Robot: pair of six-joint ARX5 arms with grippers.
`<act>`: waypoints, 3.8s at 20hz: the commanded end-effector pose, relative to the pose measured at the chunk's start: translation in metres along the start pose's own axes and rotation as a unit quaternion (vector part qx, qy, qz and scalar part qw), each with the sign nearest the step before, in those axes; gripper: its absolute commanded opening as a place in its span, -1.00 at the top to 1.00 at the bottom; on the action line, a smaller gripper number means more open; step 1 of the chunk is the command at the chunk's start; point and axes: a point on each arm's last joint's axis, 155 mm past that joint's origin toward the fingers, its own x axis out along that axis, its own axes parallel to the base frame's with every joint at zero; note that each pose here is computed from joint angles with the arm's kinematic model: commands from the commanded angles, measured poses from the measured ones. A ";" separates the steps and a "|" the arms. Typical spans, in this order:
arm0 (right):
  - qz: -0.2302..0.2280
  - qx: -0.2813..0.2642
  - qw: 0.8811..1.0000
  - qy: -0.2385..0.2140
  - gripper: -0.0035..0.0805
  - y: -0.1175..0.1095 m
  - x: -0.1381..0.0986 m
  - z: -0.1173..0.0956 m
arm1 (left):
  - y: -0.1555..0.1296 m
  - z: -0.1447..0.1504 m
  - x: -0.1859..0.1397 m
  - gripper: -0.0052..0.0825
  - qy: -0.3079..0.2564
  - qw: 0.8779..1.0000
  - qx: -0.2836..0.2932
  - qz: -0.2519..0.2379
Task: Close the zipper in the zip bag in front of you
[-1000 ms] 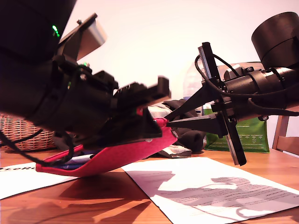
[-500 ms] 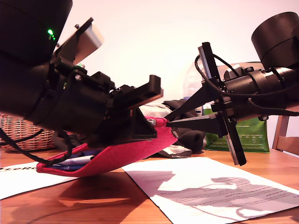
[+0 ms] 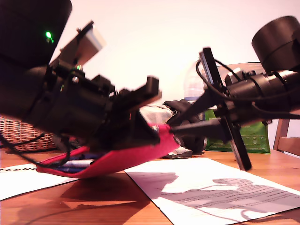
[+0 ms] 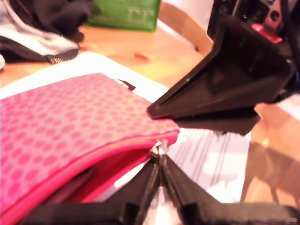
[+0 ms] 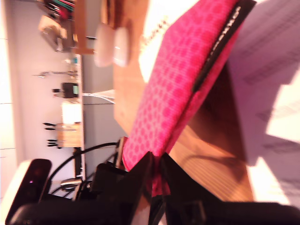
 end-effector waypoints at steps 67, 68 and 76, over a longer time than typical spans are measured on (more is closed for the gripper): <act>-0.086 -0.011 0.995 -0.052 0.94 -0.057 -0.035 0.035 | 0.069 -0.032 -0.038 0.94 0.127 0.984 0.052 0.117; -0.087 -0.011 0.995 -0.053 0.94 -0.057 -0.035 0.035 | 0.072 -0.032 -0.041 0.94 0.130 0.983 0.052 0.121; -0.088 -0.011 0.995 -0.054 0.94 -0.057 -0.035 0.036 | 0.099 -0.033 -0.064 0.94 0.156 0.971 0.056 0.172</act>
